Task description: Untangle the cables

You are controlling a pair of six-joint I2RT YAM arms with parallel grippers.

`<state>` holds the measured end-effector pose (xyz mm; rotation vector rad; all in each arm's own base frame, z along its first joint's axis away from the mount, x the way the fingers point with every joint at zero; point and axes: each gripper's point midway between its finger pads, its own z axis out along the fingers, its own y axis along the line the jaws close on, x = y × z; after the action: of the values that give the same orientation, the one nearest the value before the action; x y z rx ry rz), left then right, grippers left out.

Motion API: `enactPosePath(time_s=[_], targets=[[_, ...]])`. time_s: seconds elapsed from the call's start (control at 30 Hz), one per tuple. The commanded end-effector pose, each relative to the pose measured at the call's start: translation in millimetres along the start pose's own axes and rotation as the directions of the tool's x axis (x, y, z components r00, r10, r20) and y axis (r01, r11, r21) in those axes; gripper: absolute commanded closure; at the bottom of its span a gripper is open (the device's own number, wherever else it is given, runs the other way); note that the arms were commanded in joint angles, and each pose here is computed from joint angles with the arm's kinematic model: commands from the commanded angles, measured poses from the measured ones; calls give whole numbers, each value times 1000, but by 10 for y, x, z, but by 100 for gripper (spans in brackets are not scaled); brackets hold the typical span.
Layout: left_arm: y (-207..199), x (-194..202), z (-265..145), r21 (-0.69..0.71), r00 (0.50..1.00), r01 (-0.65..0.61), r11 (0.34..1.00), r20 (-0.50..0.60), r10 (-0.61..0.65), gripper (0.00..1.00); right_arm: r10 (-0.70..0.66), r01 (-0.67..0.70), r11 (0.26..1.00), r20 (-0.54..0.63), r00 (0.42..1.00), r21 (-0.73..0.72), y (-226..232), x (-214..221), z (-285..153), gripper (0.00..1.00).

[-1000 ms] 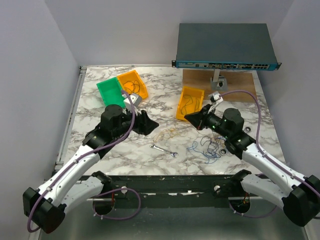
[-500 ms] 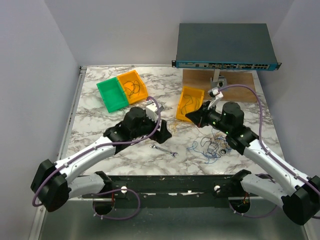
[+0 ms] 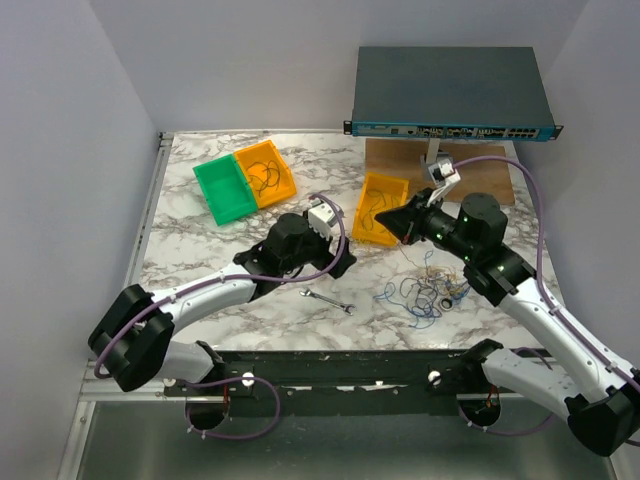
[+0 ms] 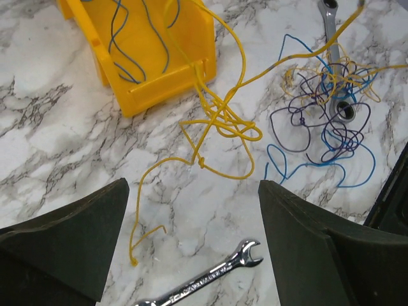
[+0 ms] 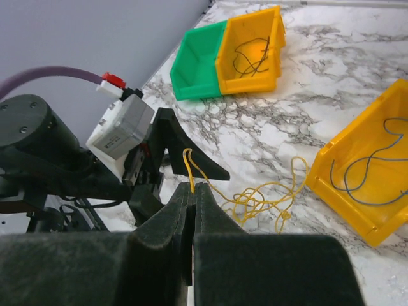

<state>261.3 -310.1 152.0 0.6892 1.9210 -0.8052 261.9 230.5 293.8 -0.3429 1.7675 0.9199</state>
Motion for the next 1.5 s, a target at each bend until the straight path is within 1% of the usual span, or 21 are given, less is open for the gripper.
enactPosePath(time_s=[0.0, 0.13, 0.17, 0.2, 0.23, 0.3, 0.37, 0.43, 0.5, 0.57, 0.67, 0.73, 0.77, 0.87, 0.93, 1.0, 1.13, 1.27, 1.33, 1.37, 1.47], targets=[[-62, -231, 132, 38, 995, -51, 998, 87, 48, 18, 4, -3, 999, 13, 1000, -42, 179, -185, -104, 99], [-18, -243, 231, 16, 998, -34, 999, 61, 33, 28, 2, 0, 998, 31, 1000, -56, 258, -297, -164, 99], [-23, -256, 248, 19, 997, -28, 999, 67, 26, 32, 2, 1, 998, 36, 999, -64, 285, -319, -184, 99], [-35, -276, 262, 25, 997, -19, 1000, 76, 17, 38, 1, 2, 998, 40, 999, -69, 302, -337, -196, 99], [-27, -285, 273, 19, 997, -7, 1000, 83, 6, 47, 0, 3, 997, 47, 999, -72, 317, -359, -217, 99], [0, -310, 284, 3, 995, 14, 1000, 98, -14, 74, 0, 4, 998, 64, 998, -71, 335, -400, -260, 99], [57, -339, 263, -33, 994, 21, 999, 111, -17, 100, 2, 0, 1000, 80, 997, -25, 272, -432, -303, 99], [138, -354, 198, -80, 992, 31, 996, 126, -21, 100, 8, -15, 997, 97, 995, 70, 121, -453, -360, 99], [239, -355, 111, -119, 989, 51, 992, 141, -34, 100, 16, -46, 975, 139, 990, 217, -126, -492, -471, 99], [447, -315, -4, -186, 984, 130, 974, 146, -103, 100, 27, -124, 902, 232, 972, 414, -474, -558, -715, 99], [816, -184, -205, -238, 950, 299, 924, 165, -265, 100, 4, -242, 787, 387, 922, 567, -792, -643, -1135, 99], [1026, -89, -356, -272, 921, 379, 885, 202, -332, 100, -14, -317, 732, 478, 878, 603, -890, -693, -1411, 99], [1122, -58, -436, -293, 910, 403, 867, 224, -348, 100, -22, -344, 718, 514, 858, 605, -903, -717, -1536, 99], [1280, 6, -601, -343, 889, 449, 825, 259, -376, 100, -54, -379, 693, 569, 821, 613, -936, -755, -1764, 99], [1332, 3, -704, -362, 878, 469, 806, 288, -381, 100, -64, -389, 683, 582, 811, 618, -948, -768, -1831, 99], [1339, -38, -768, -355, 873, 472, 807, 315, -372, 100, -60, -358, 707, 556, 829, 610, -902, -767, -1772, 99], [1241, -199, -843, -324, 887, 434, 841, 318, -335, 100, -27, -260, 780, 446, 895, 569, -777, -683, -1416, 99], [1279, -414, -974, -372, 892, 421, 827, 334, -304, 100, 10, -190, 850, 346, 938, 491, -641, -547, -1077, 99], [1320, -524, -1036, -405, 893, 425, 810, 333, -303, 100, 17, -153, 887, 300, 954, 436, -565, -462, -919, 99], [1378, -536, -1079, -440, 892, 435, 785, 329, -310, 100, 22, -136, 906, 276, 961, 401, -514, -416, -839, 99], [1511, -773, -1226, -503, 885, 448, 739, 367, -286, 100, 30, -93, 951, 210, 977, 295, -347, -295, -665, 99]])
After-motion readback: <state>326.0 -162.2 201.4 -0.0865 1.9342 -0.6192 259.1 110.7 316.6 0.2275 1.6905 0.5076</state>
